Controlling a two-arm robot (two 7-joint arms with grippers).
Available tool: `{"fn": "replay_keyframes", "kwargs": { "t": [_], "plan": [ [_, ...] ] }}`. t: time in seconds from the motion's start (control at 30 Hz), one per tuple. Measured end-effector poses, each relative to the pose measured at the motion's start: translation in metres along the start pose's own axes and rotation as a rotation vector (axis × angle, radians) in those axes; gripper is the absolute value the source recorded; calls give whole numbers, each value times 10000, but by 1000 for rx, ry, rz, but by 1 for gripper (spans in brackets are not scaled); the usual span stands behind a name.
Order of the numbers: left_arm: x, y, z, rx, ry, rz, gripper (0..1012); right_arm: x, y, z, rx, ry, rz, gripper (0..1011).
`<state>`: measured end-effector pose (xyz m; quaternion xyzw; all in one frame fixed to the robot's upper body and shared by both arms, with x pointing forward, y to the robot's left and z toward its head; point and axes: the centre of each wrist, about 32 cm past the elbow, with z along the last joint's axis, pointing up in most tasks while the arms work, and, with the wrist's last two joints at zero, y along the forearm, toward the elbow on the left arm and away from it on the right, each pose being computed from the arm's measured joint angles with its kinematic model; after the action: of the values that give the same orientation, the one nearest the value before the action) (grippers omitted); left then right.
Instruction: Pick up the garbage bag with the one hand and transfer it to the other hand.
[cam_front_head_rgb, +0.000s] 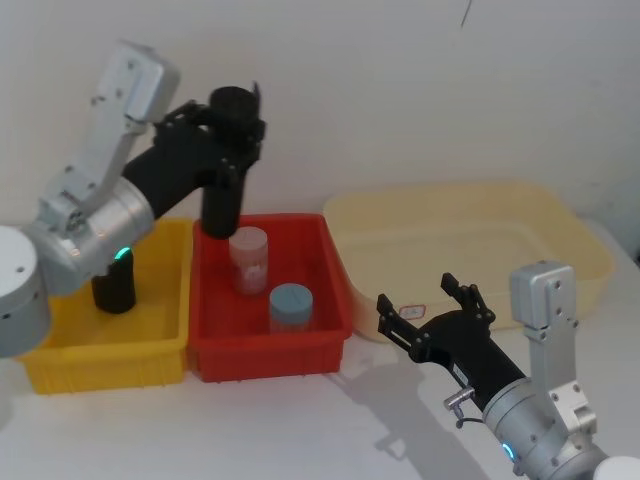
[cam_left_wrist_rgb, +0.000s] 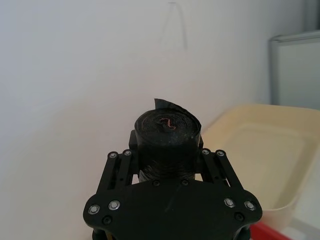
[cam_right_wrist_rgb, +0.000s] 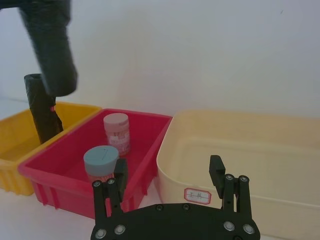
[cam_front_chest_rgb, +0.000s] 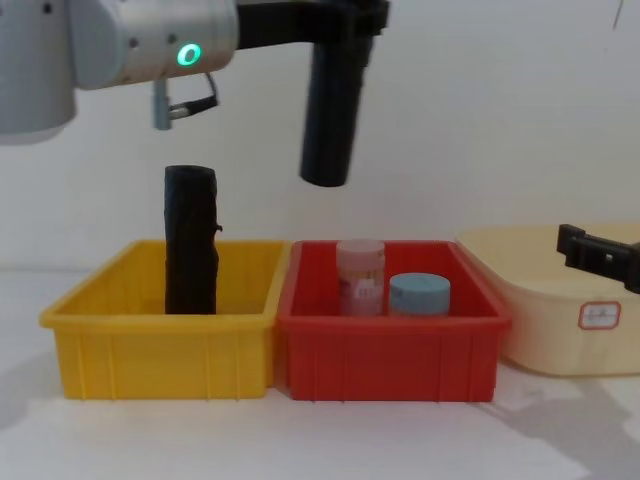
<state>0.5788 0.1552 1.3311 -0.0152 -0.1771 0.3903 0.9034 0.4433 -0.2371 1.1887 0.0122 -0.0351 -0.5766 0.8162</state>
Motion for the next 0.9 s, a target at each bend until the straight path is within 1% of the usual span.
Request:
{"fn": "replay_keyframes", "kwargs": {
  "t": [0.03, 0.13, 0.17, 0.2, 0.23, 0.27, 0.3, 0.37, 0.4, 0.43, 0.5, 0.53, 0.57, 0.6, 0.63, 0.73, 0.83, 0.87, 0.9],
  "plan": [
    [-8, -53, 2, -1, 6, -22, 542, 0, 0, 0, 0, 0, 0, 1000],
    [-20, -134, -5, -3, 16, -57, 543, 0, 0, 0, 0, 0, 0, 1000],
    [-37, -202, -19, -3, 27, -80, 543, 0, 0, 0, 0, 0, 0, 1000],
    [-43, -230, -27, -4, 33, -93, 543, 0, 0, 0, 0, 0, 0, 1000],
    [-64, -298, -52, -2, 46, -117, 542, 0, 0, 0, 0, 0, 0, 1000],
    [-64, -298, -52, -2, 46, -117, 542, 0, 0, 0, 0, 0, 0, 1000],
    [-87, -359, -75, 0, 60, -140, 542, 0, 0, 0, 0, 0, 0, 1000],
    [-111, -424, -92, -3, 76, -166, 543, 0, 0, 0, 0, 0, 0, 1000],
    [-120, -446, -120, 1, 84, -176, 543, 0, 0, 0, 0, 0, 0, 1000],
    [-140, -484, -127, 0, 92, -189, 542, 0, 0, 0, 0, 0, 0, 1000],
    [-192, -597, -210, 7, 127, -233, 543, 0, 0, 0, 0, 0, 0, 1000],
    [-205, -622, -227, 5, 136, -246, 543, 0, 0, 0, 0, 0, 0, 1000],
    [-236, -680, -268, 6, 154, -265, 542, 0, 0, 0, 0, 0, 0, 1000],
    [-236, -680, -268, 6, 154, -265, 542, 0, 0, 0, 0, 0, 0, 1000],
    [-260, -723, -302, 8, 168, -282, 542, 0, 0, 0, 0, 0, 0, 1000],
    [-310, -802, -362, 7, 195, -315, 542, 0, 0, 0, 0, 0, 0, 1000],
    [-336, -845, -394, 5, 211, -333, 543, 0, 0, 0, 0, 0, 0, 1000],
    [-364, -884, -414, 2, 223, -349, 543, 0, 0, 0, 0, 0, 0, 1000],
    [-364, -884, -414, 2, 223, -349, 543, 0, 0, 0, 0, 0, 0, 1000]
  ]
}}
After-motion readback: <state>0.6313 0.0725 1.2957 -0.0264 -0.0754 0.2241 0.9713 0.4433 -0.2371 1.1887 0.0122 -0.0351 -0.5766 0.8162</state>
